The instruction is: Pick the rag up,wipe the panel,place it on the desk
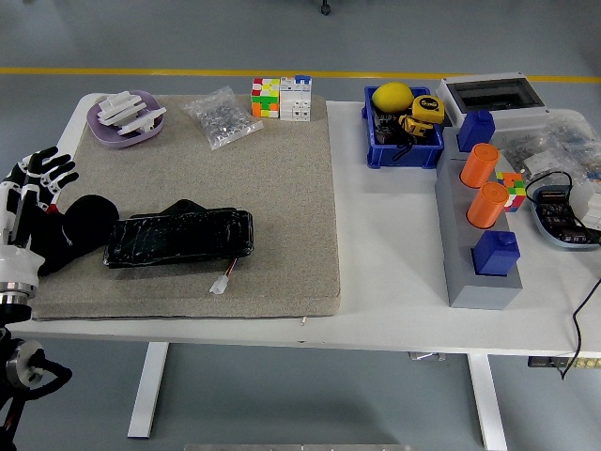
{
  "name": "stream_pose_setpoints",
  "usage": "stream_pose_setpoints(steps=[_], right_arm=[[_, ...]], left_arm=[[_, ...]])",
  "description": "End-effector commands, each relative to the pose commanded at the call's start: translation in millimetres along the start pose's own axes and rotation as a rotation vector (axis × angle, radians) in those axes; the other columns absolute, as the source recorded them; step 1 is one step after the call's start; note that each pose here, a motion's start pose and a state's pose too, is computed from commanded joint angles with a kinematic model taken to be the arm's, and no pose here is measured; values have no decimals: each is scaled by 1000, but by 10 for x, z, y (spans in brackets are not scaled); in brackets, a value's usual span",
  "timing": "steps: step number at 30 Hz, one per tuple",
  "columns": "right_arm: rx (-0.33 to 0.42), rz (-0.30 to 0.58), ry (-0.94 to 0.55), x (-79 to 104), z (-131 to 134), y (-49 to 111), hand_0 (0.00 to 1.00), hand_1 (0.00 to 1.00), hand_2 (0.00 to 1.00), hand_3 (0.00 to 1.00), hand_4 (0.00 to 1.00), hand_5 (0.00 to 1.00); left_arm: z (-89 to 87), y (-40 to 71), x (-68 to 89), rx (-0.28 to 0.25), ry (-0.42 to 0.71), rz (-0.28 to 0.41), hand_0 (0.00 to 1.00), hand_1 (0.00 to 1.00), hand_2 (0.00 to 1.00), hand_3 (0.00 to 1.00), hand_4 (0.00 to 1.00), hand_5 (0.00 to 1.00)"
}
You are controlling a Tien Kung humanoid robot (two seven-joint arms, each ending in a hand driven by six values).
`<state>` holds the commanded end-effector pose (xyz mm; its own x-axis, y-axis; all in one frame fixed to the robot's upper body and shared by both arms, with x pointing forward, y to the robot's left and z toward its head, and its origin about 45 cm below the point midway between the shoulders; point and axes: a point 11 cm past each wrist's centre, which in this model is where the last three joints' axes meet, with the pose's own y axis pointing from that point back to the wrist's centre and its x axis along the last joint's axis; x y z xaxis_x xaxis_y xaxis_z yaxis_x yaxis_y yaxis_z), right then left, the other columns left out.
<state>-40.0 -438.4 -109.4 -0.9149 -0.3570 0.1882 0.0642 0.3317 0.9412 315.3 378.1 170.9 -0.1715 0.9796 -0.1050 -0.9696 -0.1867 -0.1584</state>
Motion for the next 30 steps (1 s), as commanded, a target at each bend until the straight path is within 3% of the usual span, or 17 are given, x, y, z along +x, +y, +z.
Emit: stream_pose_setpoints(steps=[30], right_arm=[[11,5,4,13,-74,2,535,606,653,582,998,482]], left_arm=[[-79,24,-12,25,-16,-17,658,682,637,637,788,635]])
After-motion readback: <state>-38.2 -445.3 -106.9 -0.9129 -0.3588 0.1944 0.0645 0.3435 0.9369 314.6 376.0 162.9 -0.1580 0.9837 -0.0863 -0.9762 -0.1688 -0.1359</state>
